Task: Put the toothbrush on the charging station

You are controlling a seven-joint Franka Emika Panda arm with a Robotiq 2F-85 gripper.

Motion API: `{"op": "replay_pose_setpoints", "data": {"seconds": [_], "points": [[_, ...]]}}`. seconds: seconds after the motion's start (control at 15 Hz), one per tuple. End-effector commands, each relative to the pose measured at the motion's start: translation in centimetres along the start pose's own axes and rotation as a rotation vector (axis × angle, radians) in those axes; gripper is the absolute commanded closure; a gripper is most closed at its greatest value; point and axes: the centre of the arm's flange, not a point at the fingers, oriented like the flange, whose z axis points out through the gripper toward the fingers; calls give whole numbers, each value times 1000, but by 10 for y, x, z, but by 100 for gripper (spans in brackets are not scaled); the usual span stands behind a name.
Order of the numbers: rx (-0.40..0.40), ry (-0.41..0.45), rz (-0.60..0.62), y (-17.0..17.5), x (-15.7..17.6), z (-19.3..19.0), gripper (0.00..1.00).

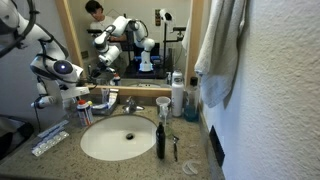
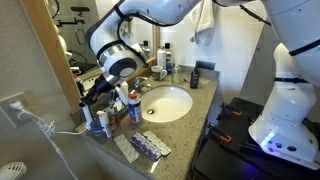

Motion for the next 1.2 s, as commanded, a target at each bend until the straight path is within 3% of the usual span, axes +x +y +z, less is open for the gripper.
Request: {"op": "replay_pose_setpoints", "data": {"seconds": [0.0,1.13], "points": [[-10,-12,30,12,2,3,93],[-31,40,60,24,30,-5,93]]}}
